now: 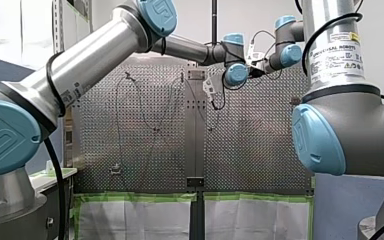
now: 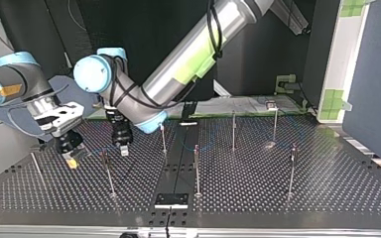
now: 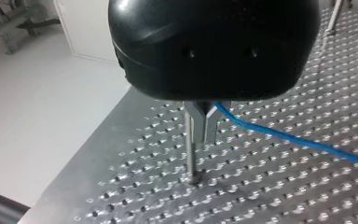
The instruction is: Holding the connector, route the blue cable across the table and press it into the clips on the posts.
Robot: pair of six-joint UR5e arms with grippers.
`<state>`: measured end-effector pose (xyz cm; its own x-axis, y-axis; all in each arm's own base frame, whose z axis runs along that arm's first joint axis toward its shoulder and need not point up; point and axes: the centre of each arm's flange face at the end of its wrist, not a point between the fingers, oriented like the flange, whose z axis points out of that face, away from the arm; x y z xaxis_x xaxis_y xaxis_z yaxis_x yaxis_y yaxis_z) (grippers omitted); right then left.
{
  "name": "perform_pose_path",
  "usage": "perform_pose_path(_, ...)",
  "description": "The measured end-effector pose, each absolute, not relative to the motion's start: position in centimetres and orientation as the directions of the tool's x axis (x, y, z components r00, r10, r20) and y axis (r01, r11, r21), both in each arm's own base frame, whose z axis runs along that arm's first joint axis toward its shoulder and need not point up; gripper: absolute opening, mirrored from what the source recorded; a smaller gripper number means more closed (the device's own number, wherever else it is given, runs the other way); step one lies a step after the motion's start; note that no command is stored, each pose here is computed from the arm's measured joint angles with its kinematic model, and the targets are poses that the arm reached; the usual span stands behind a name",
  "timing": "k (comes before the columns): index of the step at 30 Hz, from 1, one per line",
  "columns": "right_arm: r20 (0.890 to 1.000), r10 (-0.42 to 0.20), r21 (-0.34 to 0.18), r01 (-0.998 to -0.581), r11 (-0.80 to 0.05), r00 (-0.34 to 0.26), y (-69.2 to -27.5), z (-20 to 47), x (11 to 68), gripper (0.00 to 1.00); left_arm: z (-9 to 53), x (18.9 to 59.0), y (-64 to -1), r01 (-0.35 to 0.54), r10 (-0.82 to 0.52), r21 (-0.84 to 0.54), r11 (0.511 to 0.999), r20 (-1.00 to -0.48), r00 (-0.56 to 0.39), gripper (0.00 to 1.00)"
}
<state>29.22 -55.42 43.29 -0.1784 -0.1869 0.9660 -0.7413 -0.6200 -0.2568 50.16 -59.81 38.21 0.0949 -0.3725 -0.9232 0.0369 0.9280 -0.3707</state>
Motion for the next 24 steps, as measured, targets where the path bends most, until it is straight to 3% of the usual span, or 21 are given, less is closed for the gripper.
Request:
perform_pose_path(21,0.958,-0.181,-0.288,-0.720,-0.631,-0.224,-56.4,43.6,29.3,0.00,37.7,54.8,-57.8,0.104,-0.374,-0.364,0.926,-0.920,0.115,0.07)
perform_pose_path(24,0.957,-0.180,-0.290,-0.722,-0.628,-0.227,-56.6,43.6,29.0,0.00,37.6,54.9,-57.5,0.102,-0.369,-0.359,0.928,-0.923,0.110,0.23)
